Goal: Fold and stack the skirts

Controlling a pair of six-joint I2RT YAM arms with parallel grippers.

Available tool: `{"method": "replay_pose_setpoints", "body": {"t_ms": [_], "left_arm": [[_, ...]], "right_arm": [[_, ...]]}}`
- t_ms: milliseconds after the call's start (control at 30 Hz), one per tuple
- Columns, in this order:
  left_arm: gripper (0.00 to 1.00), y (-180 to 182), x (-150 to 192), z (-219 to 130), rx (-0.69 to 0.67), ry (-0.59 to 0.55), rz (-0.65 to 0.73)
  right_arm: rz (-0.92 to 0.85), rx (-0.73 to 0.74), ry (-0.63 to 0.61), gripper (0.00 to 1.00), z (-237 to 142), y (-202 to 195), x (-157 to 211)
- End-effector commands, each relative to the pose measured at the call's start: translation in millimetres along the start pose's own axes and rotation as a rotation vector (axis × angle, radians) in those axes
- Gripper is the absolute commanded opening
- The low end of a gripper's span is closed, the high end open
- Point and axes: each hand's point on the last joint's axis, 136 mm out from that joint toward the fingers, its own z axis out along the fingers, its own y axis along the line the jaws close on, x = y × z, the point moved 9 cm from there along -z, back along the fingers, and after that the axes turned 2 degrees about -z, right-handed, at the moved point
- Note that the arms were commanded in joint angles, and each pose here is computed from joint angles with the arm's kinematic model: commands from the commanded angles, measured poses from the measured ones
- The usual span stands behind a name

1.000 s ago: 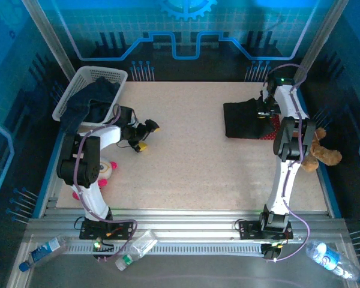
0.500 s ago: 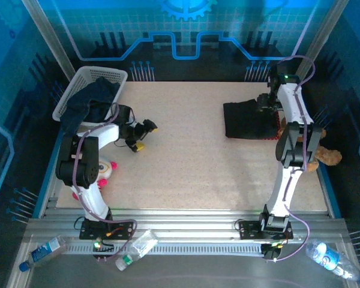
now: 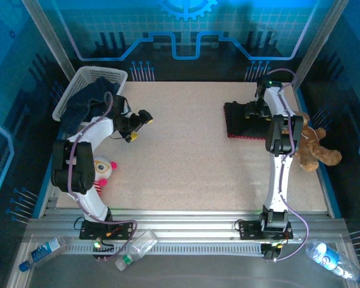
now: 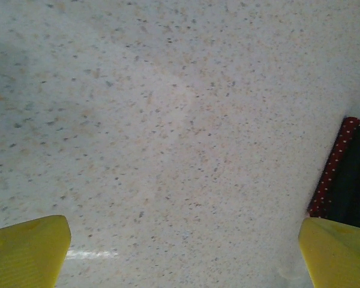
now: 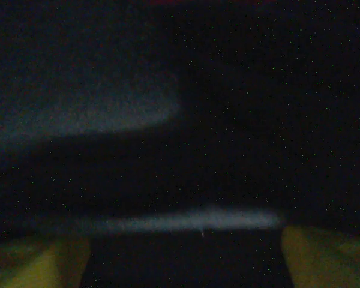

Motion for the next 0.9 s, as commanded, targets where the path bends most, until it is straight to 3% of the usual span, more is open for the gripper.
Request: {"method": "replay_pose_setpoints", "body": {"t_ms": [0,100,200,300,367,533,767,800,867], "left_arm": [[0.99,-12.6,-11.5,-36.3,-0.004,-0.084,0.066],[0.99,-25.8,-31.0,-68.1,-0.097,-0.196,0.159],[0.99,-31.4,-67.1,-99.8,-0.305,-0.352,0.247],[0.99,-20.9,-105.5,-115.8,-0.488,-0.451,0.247],[0.99,-12.7,-128.8,-121.5,-0.529,-0.473,0.218],[0.99,7.2,-177.3,-115.3,-0.504,-0.435,0.093],[0.99,29.2,-215.9,-82.0,-0.314,-0.421,-0.123],[0.96,31.1,-219.0,-76.0,-0.289,-0.412,-0.143],[0.8,31.7,-222.6,-67.7,-0.246,-0.39,-0.175]], "right_arm": [[-0.045,0.08,0.027,1.0,-11.7,2.6,9.5],[-0.053,0.008,-0.046,1.0,-46.0,13.6,10.0],[-0.019,-0.045,-0.175,1.0,-99.8,19.2,15.8],[0.014,-0.097,-0.297,1.0,-143.8,23.9,31.4],[0.02,-0.192,-0.355,1.0,-164.5,30.8,46.3],[0.029,-0.363,-0.392,1.0,-183.4,44.1,82.4],[0.091,-0.384,-0.35,1.0,-166.8,46.1,125.2],[0.099,-0.386,-0.342,1.0,-162.1,45.5,131.0],[0.119,-0.377,-0.329,1.0,-156.7,43.5,139.5]]}}
